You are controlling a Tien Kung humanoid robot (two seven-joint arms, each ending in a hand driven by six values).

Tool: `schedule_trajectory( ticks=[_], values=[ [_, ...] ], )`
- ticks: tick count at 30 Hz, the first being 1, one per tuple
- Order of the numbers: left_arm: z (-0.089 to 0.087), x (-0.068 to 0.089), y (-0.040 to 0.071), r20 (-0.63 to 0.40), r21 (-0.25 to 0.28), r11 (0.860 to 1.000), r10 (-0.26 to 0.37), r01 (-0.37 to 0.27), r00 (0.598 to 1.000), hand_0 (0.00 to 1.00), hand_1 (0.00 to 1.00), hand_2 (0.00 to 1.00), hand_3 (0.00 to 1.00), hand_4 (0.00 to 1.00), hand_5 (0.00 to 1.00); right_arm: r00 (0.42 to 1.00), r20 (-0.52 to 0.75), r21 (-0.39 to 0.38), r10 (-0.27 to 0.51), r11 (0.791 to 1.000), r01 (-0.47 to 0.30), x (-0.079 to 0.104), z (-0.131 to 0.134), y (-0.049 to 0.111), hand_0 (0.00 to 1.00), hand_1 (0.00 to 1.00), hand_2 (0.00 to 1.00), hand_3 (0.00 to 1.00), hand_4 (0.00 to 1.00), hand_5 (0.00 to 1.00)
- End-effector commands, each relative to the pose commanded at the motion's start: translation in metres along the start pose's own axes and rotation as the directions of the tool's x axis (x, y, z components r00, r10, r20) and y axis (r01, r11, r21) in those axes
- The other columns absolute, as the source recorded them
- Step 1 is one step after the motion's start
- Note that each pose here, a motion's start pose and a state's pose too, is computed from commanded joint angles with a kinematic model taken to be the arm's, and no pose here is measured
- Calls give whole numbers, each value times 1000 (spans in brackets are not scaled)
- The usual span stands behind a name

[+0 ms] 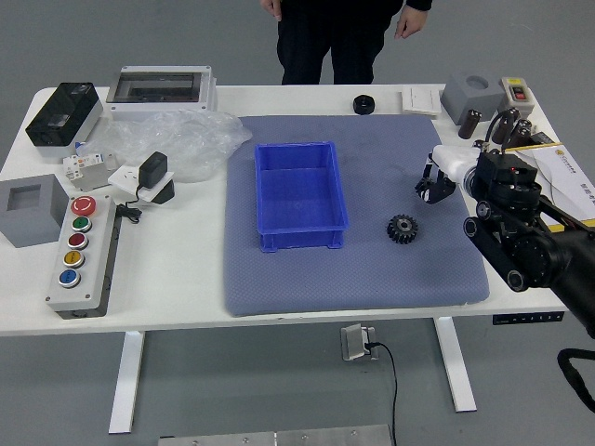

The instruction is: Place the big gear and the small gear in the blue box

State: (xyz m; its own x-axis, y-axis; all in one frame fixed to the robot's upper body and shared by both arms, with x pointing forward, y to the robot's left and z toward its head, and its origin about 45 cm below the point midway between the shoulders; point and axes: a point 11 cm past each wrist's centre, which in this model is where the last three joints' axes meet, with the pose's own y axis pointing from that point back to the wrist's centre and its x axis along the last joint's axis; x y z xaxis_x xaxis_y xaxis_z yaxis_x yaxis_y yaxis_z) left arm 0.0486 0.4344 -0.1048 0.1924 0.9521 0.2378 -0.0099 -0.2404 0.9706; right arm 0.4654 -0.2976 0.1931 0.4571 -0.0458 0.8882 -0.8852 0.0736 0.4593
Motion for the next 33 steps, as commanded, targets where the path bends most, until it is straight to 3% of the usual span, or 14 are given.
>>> schedule_trajectory(
  ticks=[10, 19, 23, 28, 33],
  values=[
    [-1, 3, 0, -3, 2, 1000, 6, -6, 1000, 825, 834, 834, 827, 510, 95, 995, -1, 59, 102, 993, -102, 41, -12, 17, 501, 355, 379, 497, 653, 171],
    [-2, 5, 0, -1, 3, 1000, 9, -9, 1000, 825, 834, 834, 828, 511, 94, 982, 6, 224, 191, 956, -187, 68, -68, 47, 521, 360, 383, 507, 622, 148],
    [-2, 5, 0, 2, 6, 1000, 10, -10, 1000, 825, 834, 834, 828, 511, 94, 978, 16, 324, 210, 924, -204, 71, -106, 64, 521, 360, 383, 507, 622, 148],
    [-3, 6, 1, 8, 7, 1000, 12, -12, 1000, 825, 834, 834, 828, 511, 92, 982, 15, 418, 188, 891, -177, 59, -148, 76, 520, 360, 384, 508, 619, 144],
    [-2, 6, 1, 12, 6, 1000, 13, -13, 1000, 825, 834, 834, 828, 510, 90, 990, -9, 454, 143, 883, -123, 40, -167, 78, 527, 362, 385, 512, 617, 142]
  ],
)
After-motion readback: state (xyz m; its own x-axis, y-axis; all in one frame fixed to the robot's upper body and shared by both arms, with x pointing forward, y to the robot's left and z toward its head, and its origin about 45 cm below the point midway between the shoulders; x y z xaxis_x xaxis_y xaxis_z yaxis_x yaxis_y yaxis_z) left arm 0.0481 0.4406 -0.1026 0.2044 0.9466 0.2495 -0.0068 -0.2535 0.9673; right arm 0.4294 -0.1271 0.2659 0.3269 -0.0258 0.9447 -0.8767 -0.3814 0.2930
